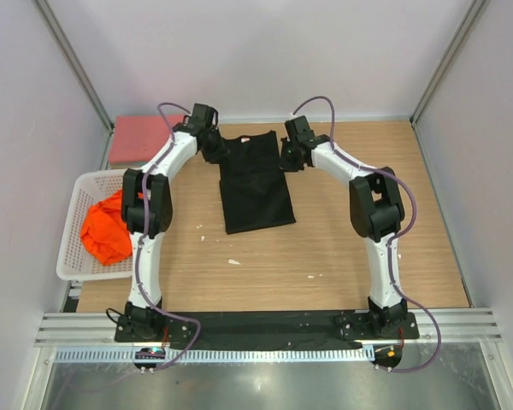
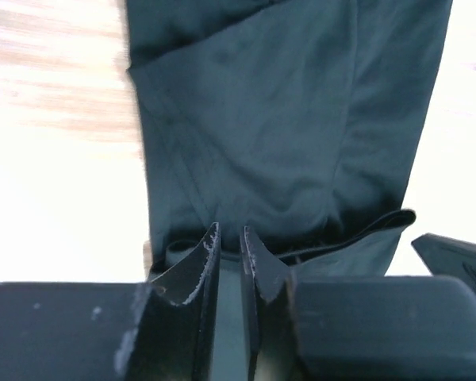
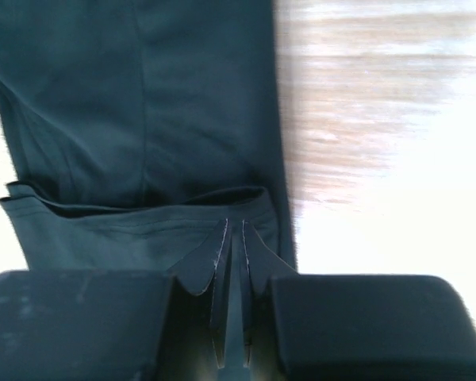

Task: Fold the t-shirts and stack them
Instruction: Fold the tshirt

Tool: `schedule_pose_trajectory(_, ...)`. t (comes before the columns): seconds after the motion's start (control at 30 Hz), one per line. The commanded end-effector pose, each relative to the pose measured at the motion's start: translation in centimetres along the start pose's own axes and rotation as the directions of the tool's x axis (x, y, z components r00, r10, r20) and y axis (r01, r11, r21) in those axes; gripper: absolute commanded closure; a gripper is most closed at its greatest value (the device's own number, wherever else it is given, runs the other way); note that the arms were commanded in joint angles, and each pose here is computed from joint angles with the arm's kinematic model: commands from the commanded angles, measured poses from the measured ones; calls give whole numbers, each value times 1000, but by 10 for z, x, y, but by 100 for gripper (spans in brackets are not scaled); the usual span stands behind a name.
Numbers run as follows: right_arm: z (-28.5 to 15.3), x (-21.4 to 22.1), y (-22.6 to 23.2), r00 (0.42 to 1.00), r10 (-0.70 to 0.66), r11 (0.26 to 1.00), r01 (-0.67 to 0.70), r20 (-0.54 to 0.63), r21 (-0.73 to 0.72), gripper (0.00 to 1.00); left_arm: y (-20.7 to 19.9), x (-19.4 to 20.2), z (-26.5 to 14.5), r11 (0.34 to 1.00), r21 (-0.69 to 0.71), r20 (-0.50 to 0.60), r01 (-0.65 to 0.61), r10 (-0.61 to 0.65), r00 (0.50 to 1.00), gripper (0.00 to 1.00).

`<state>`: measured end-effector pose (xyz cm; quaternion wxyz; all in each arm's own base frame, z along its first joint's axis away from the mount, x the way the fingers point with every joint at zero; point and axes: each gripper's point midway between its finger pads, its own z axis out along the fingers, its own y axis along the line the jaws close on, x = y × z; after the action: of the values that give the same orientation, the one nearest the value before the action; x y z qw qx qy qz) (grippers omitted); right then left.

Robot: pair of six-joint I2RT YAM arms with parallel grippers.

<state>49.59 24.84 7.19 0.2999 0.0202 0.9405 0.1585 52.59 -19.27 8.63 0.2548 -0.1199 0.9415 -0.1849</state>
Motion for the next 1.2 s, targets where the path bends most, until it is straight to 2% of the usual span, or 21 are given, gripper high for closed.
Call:
schedule_pose_trajectory(0.0,-29,-17,4,998,21,1000,-21,66,-10,86,-10,-13,-42,999,27,67,-33,31,997,83)
schedule_pose_trajectory(0.1,-44,-11,4,998,25,1000,-24,57,-11,83,-2,4,-54,1000,17,43,-22,22,999,82)
schedule_pose_trajectory(0.2,-59,4,-1,1000,5,1000,-5,22,-15,75,5,33,-59,999,23,-15,-30,30,999,80)
schedule_pose_trajectory(0.23,-63,8,-2,1000,-12,1000,12,11,-23,69,7,46,-70,999,30,-30,-32,32,999,80)
schedule_pose_trajectory(0.33,-79,33,-3,997,-41,998,37,-70,-54,65,6,74,-89,997,66,-51,-51,54,997,76)
schedule_pose_trajectory(0.5,-86,79,-11,985,-85,991,68,-148,-118,63,10,118,-103,992,127,-111,-29,43,993,68)
schedule_pose_trajectory(0.6,-84,99,-16,980,-95,988,71,-174,-140,63,29,150,-97,994,106,-165,0,18,986,67)
schedule_pose_trajectory(0.77,-81,112,-26,977,-115,987,92,-179,-132,63,45,178,-87,996,89,-220,27,-6,975,66)
schedule_pose_trajectory(0.93,-75,125,-32,976,-107,988,83,-190,-130,63,43,192,-77,990,128,-255,66,-32,966,66)
schedule_pose_trajectory(1.03,-73,131,-35,980,-93,989,71,-178,-127,71,47,201,-71,990,122,-274,75,-39,961,66)
schedule_pose_trajectory(1.07,-73,140,-41,979,-84,991,63,-186,-116,76,50,203,-70,990,119,-277,77,-41,960,66)
schedule_pose_trajectory(1.1,-78,139,-40,983,-80,991,60,-166,-119,89,50,204,-69,990,119,-280,74,-38,959,66)
schedule_pose_trajectory(1.17,-78,137,-40,991,-55,992,39,-125,-124,99,53,206,-68,991,114,-281,74,-39,959,66)
